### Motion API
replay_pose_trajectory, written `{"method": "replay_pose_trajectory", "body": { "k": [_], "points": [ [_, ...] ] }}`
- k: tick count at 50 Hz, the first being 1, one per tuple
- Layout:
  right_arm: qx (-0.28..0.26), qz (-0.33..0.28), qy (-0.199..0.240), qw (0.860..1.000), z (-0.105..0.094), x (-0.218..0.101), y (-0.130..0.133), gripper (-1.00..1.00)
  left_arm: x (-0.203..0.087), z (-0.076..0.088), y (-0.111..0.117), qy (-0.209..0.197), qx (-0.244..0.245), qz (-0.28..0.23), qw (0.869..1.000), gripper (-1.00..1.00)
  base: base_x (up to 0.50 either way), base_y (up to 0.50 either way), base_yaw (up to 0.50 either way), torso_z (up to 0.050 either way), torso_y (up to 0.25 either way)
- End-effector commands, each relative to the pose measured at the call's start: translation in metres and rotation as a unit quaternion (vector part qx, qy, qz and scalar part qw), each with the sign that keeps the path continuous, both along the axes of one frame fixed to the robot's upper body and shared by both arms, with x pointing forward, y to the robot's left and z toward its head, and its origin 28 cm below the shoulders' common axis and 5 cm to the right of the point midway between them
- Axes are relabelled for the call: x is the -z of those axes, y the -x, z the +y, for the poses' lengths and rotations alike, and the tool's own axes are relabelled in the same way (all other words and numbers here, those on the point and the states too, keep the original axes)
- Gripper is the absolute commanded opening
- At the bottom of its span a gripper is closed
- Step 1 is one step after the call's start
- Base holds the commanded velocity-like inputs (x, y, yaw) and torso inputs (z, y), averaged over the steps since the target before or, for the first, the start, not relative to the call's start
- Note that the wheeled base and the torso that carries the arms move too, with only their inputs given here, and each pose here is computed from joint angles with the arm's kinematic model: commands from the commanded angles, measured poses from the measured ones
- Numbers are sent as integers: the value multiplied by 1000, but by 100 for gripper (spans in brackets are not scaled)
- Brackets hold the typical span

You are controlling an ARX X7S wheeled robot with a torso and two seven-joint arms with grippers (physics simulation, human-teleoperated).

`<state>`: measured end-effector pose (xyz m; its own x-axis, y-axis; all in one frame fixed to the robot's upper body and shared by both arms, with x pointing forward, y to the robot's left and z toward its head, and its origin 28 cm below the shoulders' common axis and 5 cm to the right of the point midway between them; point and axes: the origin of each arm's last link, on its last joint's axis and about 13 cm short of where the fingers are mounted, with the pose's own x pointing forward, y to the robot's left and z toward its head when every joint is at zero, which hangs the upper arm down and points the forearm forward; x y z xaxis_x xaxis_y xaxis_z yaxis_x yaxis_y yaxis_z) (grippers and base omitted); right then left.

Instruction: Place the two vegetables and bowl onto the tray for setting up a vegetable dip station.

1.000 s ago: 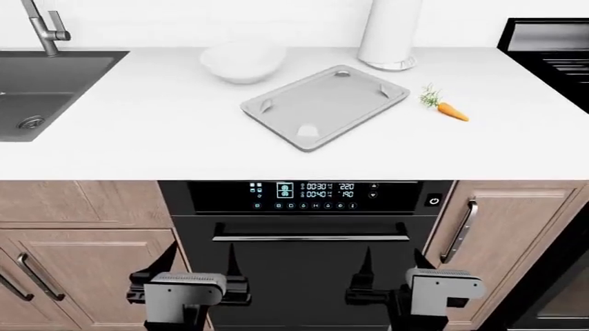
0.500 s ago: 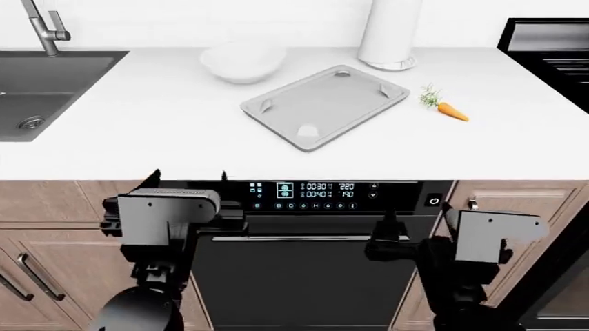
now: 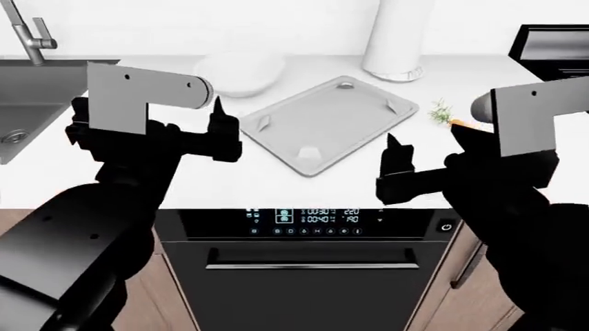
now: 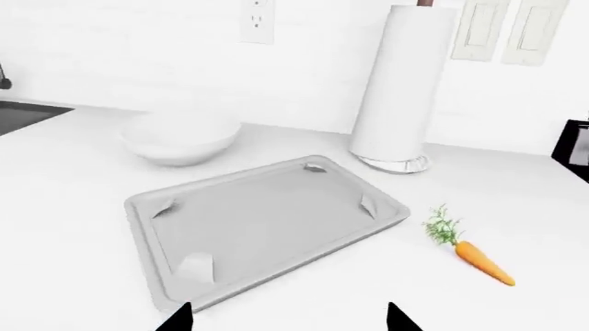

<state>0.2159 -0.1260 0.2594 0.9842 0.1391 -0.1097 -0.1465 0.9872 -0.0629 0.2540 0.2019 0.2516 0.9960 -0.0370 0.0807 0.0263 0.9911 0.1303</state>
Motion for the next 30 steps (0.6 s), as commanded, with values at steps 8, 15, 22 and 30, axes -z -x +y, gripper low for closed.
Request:
{"method": "replay_pose_trajectory", "body": {
  "k": [8, 15, 22, 30],
  "points": [
    [-6, -5, 42, 999, -9, -42, 7, 100, -32, 3, 3, -32, 4, -1, 999, 100, 500, 0, 0, 0, 0],
    [-9, 4, 53, 999, -9, -41, 9, 100, -38, 5, 0, -37, 10, 12, 999, 100, 500, 0, 0, 0, 0],
    [-15, 7, 57, 998, -7, -44, 11, 100, -46, 9, -3, -30, 2, 22, 999, 100, 500, 0, 0, 0, 2],
    [-16, 10, 61, 998, -5, -44, 13, 100, -56, 14, -5, -23, -16, 25, 999, 100, 500, 0, 0, 0, 0]
  ]
}}
